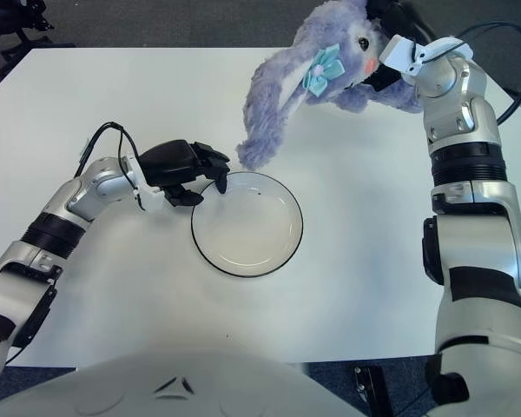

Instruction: Put the doll into the plate.

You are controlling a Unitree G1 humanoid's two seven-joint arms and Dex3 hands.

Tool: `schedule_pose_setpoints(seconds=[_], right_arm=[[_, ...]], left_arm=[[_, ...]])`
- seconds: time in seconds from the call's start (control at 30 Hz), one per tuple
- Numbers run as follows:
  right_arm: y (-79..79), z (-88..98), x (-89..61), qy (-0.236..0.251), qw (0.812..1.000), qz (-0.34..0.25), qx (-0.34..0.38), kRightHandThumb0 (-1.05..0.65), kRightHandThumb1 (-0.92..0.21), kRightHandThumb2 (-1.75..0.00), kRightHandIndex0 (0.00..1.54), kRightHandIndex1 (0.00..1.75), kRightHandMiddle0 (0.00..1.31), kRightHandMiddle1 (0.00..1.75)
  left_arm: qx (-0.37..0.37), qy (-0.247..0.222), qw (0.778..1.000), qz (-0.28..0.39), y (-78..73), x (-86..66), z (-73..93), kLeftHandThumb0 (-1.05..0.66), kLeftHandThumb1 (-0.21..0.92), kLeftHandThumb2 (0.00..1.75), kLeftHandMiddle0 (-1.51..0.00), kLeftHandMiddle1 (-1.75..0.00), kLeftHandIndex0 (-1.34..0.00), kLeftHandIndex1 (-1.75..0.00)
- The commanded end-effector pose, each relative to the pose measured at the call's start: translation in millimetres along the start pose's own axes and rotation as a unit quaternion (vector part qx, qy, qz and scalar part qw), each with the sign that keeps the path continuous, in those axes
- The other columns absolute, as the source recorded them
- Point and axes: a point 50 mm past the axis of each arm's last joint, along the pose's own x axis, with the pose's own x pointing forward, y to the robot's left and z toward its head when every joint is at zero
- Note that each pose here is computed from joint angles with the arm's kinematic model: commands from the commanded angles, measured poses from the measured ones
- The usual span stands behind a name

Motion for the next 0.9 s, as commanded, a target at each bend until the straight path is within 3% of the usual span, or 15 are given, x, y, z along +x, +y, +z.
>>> schedule_pose_setpoints(seconds=[0.0,0.17,0.5,0.87], right_arm=[[-6.8,-2.0,-2.2,0.002,1.000,-0.008,0.000,0.42,-0.48,-1.10,0.48,1.75,0.53,1.75],[-6.9,-2.2,-2.1,0.003,1.000,-0.007,0.001,0.41,-0.48,-1.10,0.47,1.75,0.53,1.75],[-6.6,-2.1,-2.3,0.005,1.000,-0.007,0.001,0.41,-0.49,-1.09,0.47,1.75,0.52,1.75],[-6.5,-2.3,-2.2,0.007,1.000,-0.006,0.004,0.41,-0.49,-1.09,0.47,1.75,0.52,1.75]], left_arm=[[0.027,0.005,1.000,0.003,4.7,-0.5,-1.9,-0.66,0.92,1.14,-0.56,0.00,-0.57,-0.81],[0.032,0.007,0.999,0.006,4.8,-0.4,-2.3,-0.67,0.92,1.15,-0.54,0.00,-0.61,-0.69],[0.052,0.017,0.998,0.010,8.6,0.8,-6.3,-0.66,0.92,1.14,-0.58,-0.02,-0.73,-0.71],[0.076,0.039,0.996,0.011,11.7,1.5,-8.9,-0.65,0.92,1.13,-0.61,-0.02,-0.75,-0.74]])
